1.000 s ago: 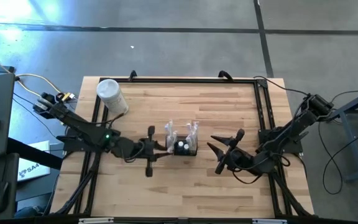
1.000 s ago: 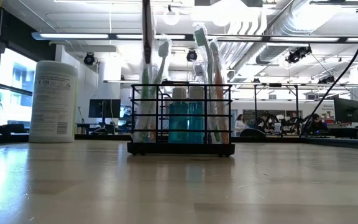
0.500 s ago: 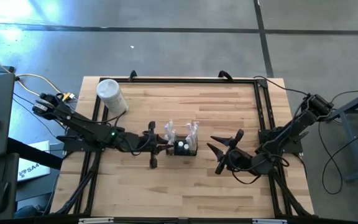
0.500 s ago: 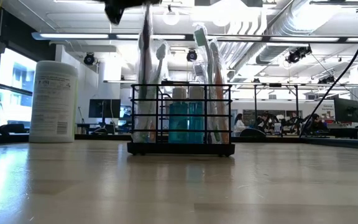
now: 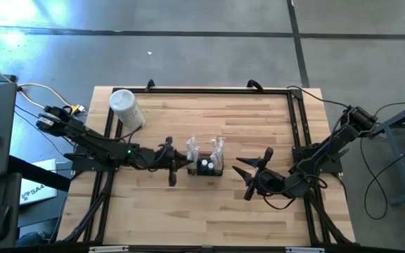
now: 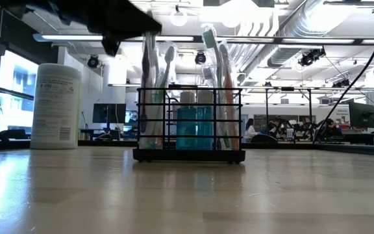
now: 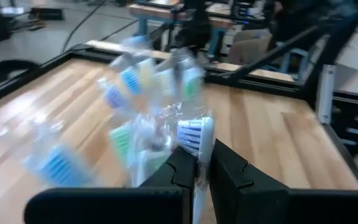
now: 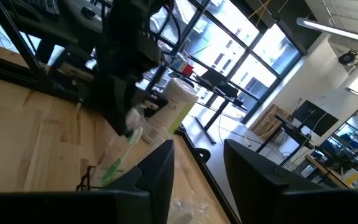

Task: Pick & Place toothbrushing station
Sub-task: Put the purple toothbrush into the black mesh

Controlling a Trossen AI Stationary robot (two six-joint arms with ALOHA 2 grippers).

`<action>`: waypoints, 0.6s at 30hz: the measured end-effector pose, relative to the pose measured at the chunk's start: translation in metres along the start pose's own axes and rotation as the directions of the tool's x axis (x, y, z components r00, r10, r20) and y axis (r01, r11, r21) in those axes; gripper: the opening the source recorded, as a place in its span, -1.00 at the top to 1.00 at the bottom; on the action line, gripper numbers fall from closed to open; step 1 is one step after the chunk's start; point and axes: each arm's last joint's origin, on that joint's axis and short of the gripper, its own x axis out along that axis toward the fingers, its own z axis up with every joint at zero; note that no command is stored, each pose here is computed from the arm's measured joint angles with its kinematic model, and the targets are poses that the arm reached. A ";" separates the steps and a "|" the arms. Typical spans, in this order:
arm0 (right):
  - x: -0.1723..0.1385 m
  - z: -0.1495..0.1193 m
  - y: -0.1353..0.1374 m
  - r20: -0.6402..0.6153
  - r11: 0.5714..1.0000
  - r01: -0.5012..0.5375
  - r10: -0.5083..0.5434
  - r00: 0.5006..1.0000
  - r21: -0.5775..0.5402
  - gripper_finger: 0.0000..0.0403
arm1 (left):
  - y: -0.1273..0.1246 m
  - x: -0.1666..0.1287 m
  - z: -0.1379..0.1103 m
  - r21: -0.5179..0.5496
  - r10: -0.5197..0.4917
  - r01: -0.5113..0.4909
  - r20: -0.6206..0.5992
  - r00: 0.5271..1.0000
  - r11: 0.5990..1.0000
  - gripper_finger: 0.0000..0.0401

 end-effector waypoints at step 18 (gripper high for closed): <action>0.000 0.000 0.000 -0.001 1.000 0.001 -0.001 1.000 0.002 0.35 | 0.015 0.007 -0.017 -0.111 0.036 -0.042 -0.057 0.998 0.993 0.91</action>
